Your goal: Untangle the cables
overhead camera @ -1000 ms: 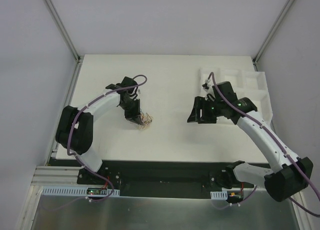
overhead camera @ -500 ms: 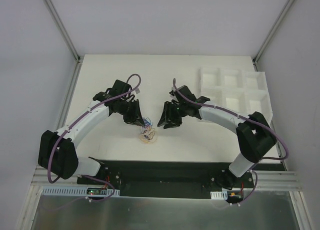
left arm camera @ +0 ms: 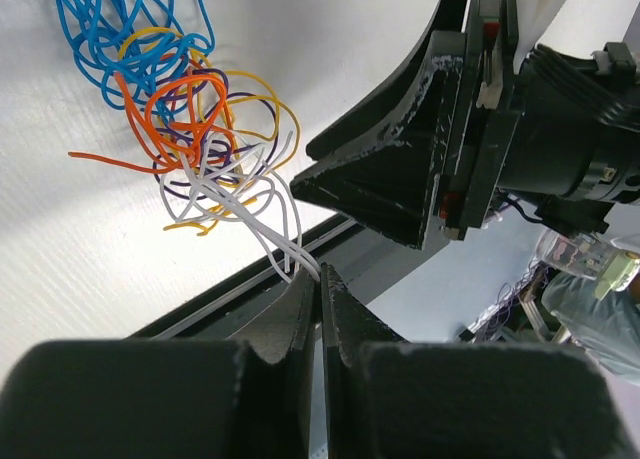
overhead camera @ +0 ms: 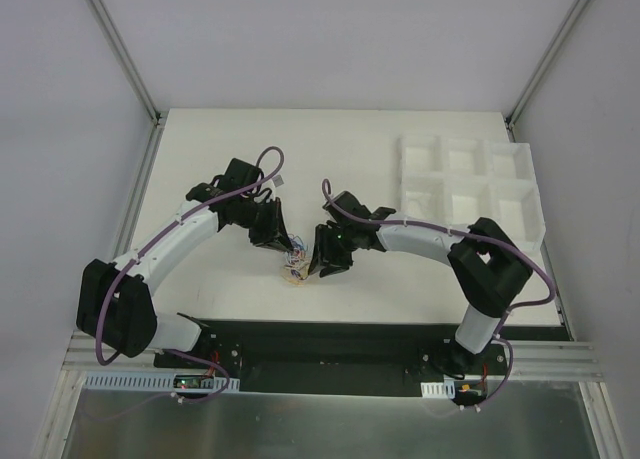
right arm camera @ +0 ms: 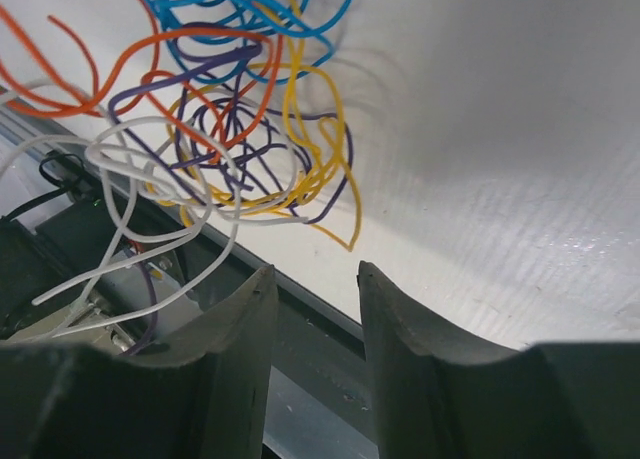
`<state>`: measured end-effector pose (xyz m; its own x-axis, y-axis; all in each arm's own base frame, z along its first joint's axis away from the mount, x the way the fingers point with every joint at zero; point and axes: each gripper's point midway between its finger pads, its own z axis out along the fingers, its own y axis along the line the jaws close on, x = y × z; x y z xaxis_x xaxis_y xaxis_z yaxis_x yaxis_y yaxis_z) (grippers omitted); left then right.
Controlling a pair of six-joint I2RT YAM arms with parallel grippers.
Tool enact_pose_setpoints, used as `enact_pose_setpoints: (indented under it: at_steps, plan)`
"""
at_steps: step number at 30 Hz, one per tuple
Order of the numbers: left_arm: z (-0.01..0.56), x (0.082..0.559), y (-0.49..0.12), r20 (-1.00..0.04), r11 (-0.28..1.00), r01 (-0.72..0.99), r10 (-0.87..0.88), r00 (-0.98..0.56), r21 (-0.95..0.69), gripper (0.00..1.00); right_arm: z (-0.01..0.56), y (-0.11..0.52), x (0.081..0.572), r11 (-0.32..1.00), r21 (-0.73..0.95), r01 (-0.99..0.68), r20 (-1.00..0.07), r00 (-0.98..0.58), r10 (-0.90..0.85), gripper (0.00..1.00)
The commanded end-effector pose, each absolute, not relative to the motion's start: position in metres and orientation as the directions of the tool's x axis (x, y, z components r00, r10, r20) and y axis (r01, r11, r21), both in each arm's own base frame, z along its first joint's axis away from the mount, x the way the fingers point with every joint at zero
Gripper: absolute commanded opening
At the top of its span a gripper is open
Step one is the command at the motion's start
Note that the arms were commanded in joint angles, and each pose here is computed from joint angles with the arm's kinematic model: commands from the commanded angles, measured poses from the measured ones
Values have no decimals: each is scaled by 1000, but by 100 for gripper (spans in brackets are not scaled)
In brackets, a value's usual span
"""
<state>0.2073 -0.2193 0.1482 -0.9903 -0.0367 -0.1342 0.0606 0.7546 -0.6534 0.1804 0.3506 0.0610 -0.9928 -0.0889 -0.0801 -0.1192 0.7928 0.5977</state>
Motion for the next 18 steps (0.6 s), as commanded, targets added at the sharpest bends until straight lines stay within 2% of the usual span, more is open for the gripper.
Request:
enact_pose_setpoints:
  at_steps: [1,14,18]
  plan:
    - [154,205,-226,-148,721,109,9,-989,-684,0,52,340,190,827,546,-130,-124,-990,-73,40]
    - [152,202,-229,-129,705,117,36,-991,-700,0,31,356,199,841,515,-165,-122,-985,-118,27]
    - [149,199,-227,-122,710,111,36,-992,-695,0,35,368,205,826,526,-203,-166,-977,-134,24]
